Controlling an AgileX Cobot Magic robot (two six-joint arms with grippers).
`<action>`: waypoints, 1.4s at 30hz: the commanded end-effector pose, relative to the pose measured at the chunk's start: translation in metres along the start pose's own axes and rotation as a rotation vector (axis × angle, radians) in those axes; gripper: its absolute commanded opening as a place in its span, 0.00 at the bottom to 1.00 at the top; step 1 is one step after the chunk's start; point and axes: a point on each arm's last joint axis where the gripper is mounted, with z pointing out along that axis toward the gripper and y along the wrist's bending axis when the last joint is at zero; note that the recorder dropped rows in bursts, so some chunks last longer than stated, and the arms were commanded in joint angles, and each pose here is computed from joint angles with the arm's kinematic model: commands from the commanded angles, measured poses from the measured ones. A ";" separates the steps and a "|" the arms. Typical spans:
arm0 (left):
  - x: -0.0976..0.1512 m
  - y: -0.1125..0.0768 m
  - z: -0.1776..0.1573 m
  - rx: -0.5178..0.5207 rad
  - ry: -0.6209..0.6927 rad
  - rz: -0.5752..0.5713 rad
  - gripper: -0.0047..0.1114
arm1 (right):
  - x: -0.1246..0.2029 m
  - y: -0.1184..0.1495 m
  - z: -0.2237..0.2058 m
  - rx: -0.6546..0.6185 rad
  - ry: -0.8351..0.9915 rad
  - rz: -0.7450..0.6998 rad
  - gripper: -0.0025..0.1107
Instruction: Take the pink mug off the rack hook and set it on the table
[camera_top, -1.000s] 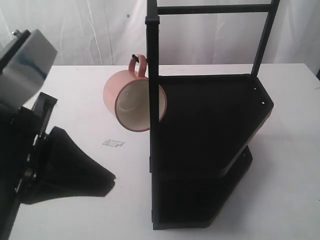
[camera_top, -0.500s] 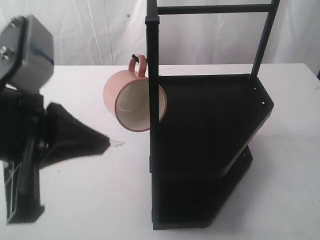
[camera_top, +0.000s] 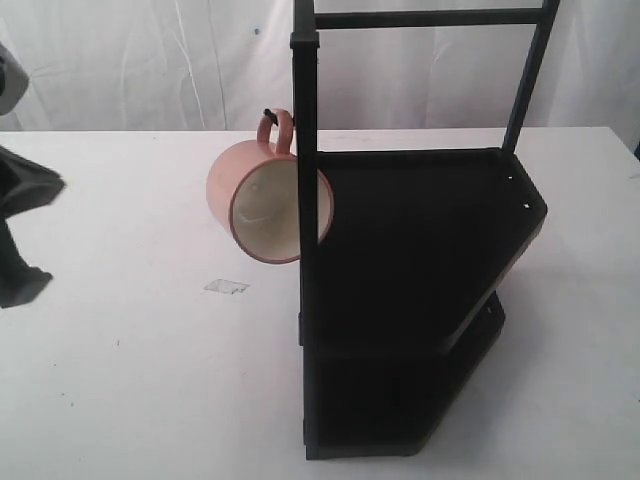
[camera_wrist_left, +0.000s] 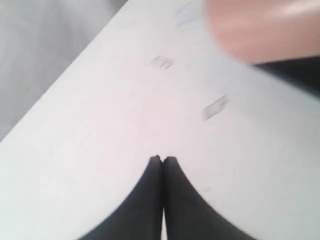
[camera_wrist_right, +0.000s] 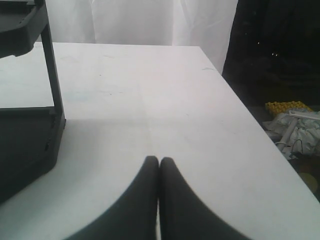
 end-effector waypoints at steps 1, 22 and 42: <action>0.014 0.026 -0.005 -0.300 0.144 -0.123 0.04 | 0.000 0.000 0.000 0.004 -0.010 -0.003 0.02; -0.007 -0.027 -0.033 0.378 -0.138 -0.280 0.04 | 0.000 0.000 0.000 0.004 -0.010 -0.003 0.02; -0.026 -0.042 0.019 0.438 -0.133 -0.320 0.51 | 0.000 0.000 0.000 0.004 -0.010 -0.003 0.02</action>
